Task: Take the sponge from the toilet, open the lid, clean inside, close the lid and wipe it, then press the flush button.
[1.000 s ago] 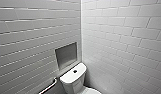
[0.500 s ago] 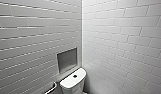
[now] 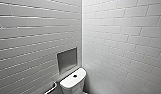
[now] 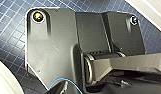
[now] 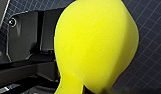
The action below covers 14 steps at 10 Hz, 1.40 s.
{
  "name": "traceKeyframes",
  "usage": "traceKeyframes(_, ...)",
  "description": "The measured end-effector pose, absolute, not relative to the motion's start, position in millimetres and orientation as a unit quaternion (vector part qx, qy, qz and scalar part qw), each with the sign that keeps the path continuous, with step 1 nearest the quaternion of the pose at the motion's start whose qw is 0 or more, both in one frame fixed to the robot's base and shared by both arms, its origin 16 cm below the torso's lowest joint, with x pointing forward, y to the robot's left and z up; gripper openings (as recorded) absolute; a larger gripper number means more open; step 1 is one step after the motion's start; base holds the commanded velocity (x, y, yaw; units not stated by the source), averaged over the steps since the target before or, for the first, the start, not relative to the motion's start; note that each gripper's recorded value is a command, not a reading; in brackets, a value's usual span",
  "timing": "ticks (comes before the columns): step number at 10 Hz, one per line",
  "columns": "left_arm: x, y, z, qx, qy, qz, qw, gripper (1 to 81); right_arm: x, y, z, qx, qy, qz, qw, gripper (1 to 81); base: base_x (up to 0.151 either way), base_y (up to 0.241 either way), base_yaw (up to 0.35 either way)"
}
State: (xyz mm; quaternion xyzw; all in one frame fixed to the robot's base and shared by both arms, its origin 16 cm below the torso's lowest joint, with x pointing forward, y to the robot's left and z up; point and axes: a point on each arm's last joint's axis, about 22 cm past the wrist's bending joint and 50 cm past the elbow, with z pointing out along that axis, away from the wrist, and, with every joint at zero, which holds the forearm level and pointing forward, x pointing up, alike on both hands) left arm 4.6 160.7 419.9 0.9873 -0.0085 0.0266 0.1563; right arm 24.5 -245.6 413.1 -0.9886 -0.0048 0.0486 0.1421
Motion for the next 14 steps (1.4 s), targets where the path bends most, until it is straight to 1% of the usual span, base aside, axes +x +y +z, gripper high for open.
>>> traceKeyframes(3, 8, 161, 420, 0.987, -0.008, 0.029, 0.156, 81.1, 13, -247, 412, -0.988, -0.048, 0.065, 0.135, 1.0, 0.000, 0.000, 0.000)
traceKeyframes(5, 8, 161, 420, 0.987, -0.005, 0.028, 0.156, 81.1, 6, -248, 410, -0.989, -0.052, 0.070, 0.119, 1.0, 0.000, 0.000, 0.000)
traceKeyframes(7, 9, 163, 420, 0.987, 0.021, 0.024, 0.156, 81.1, 15, -251, 407, -0.991, -0.063, 0.042, 0.107, 1.0, 0.000, 0.000, 0.000)
traceKeyframes(9, 8, 165, 420, 0.987, 0.040, 0.021, 0.154, 81.1, 28, -232, 407, -0.990, -0.074, 0.022, 0.118, 1.0, 0.000, 0.000, 0.000)
traceKeyframes(11, 16, 167, 420, 0.987, 0.040, 0.025, 0.153, 81.1, 27, -210, 406, -0.989, -0.075, 0.020, 0.128, 1.0, 0.000, 0.000, 0.000)
traceKeyframes(14, 4, 167, 419, 0.987, 0.042, 0.010, 0.152, 81.1, 11, -215, 404, -0.989, -0.072, 0.038, 0.125, 1.0, 0.000, 0.000, 0.000)
